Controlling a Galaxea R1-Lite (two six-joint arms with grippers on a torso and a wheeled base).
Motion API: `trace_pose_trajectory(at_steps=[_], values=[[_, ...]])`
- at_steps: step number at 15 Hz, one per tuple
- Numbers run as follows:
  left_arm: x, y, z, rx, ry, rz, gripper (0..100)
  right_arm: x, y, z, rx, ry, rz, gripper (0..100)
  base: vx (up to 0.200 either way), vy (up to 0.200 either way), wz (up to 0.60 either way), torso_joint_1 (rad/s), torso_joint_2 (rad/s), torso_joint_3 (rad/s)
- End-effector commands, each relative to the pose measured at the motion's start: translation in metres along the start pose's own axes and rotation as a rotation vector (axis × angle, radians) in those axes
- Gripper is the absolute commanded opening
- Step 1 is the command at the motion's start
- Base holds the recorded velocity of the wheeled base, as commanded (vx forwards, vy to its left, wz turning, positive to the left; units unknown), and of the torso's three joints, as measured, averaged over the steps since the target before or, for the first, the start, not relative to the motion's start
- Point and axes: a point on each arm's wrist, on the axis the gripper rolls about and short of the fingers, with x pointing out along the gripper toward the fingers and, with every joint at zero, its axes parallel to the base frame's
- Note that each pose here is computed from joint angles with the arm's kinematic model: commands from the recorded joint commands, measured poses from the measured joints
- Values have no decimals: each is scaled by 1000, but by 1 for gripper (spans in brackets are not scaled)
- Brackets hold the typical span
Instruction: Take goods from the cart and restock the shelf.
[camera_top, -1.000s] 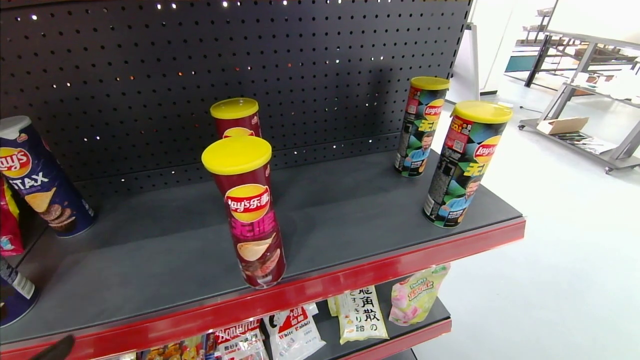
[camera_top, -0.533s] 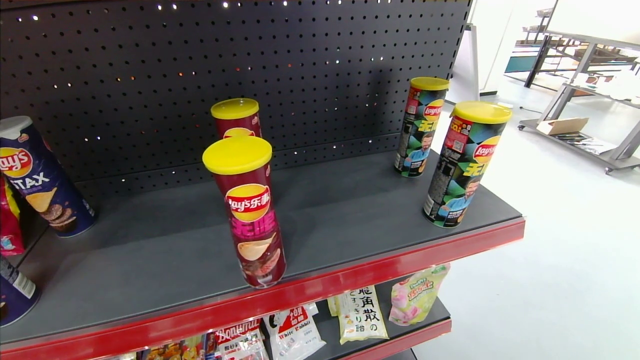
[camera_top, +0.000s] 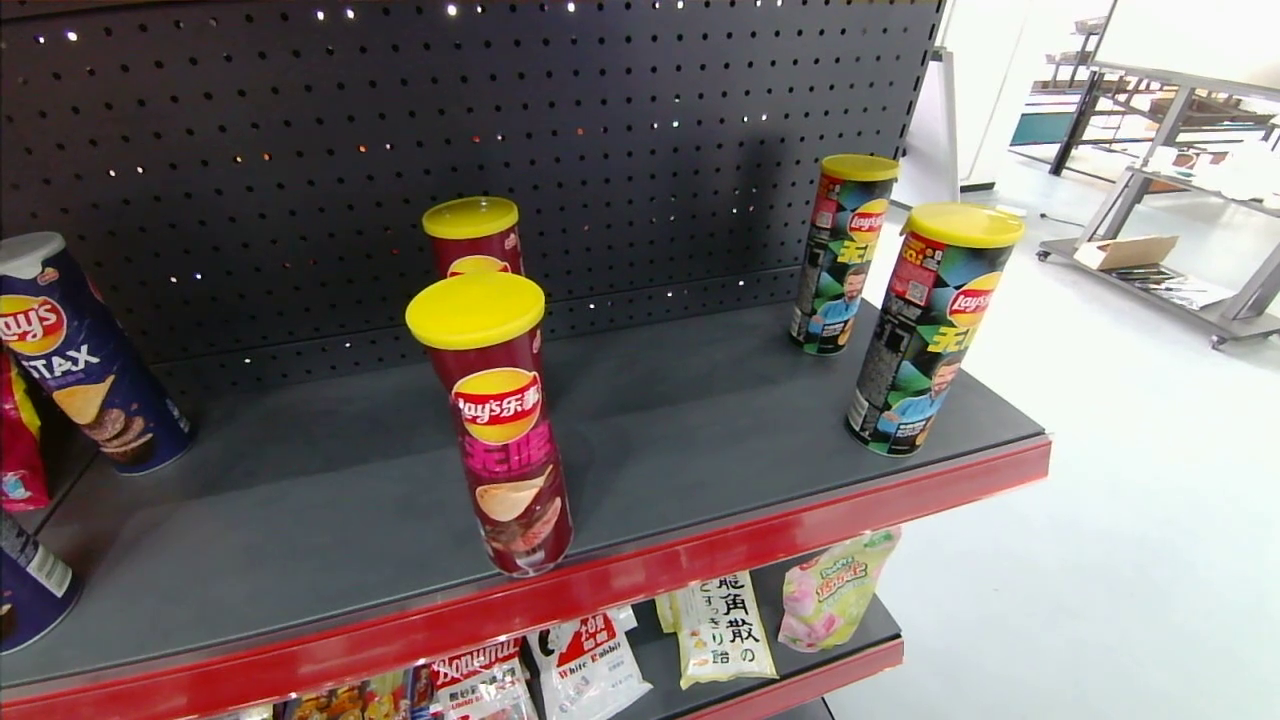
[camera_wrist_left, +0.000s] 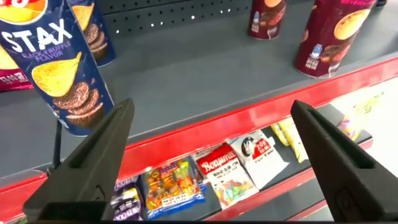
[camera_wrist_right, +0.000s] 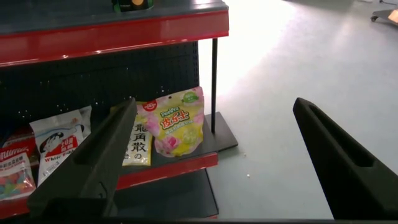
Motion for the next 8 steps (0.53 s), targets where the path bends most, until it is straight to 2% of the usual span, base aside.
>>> trace_pose_trajectory(at_steps=[1, 5, 8], values=[[2, 0, -1, 1, 17, 2, 100, 0, 0, 0, 0, 1, 1, 100, 0, 0, 600, 2, 2, 2], [1, 0, -2, 1, 6, 3, 100, 0, 0, 0, -2, 1, -1, 100, 0, 0, 600, 5, 4, 4], [0, 0, -3, -1, 3, 3, 100, 0, 0, 0, -2, 1, 1, 100, 0, 0, 0, 0, 0, 0]])
